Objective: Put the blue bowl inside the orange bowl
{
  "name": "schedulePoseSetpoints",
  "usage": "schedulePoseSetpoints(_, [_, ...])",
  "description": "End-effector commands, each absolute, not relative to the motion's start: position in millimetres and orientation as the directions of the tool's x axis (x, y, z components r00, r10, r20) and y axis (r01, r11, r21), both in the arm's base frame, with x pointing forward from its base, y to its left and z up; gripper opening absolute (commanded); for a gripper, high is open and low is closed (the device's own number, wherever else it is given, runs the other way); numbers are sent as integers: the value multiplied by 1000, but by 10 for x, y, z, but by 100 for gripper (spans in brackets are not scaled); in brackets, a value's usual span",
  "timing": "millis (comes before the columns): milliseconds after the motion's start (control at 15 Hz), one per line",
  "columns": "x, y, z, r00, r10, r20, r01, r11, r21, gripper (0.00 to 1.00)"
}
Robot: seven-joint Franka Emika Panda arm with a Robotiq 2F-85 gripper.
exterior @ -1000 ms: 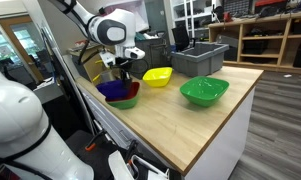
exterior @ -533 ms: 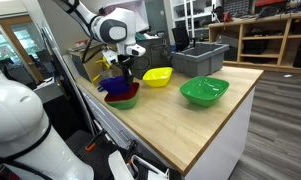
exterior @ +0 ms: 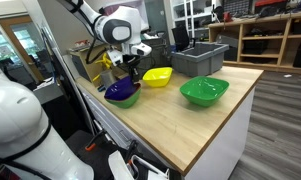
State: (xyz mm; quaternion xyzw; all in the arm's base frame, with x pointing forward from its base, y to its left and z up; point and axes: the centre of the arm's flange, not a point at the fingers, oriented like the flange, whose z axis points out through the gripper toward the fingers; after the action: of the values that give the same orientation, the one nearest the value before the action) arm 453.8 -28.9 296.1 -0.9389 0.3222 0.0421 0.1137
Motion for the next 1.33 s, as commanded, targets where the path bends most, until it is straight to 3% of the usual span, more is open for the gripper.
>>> schedulePoseSetpoints(0, [4394,-339,3194,781,-619,-82,-620,-754,-215,73])
schedulePoseSetpoints(267, [4356,-391,3453,763,-642,-67,-637,-732,-242,99])
schedulePoseSetpoints(867, [4355,-452,3730,832,-503,-234,-535,-838,-103,100])
schedulePoseSetpoints(1267, [4356,-422,3558,845,-485,-227,-508,-859,-58,100])
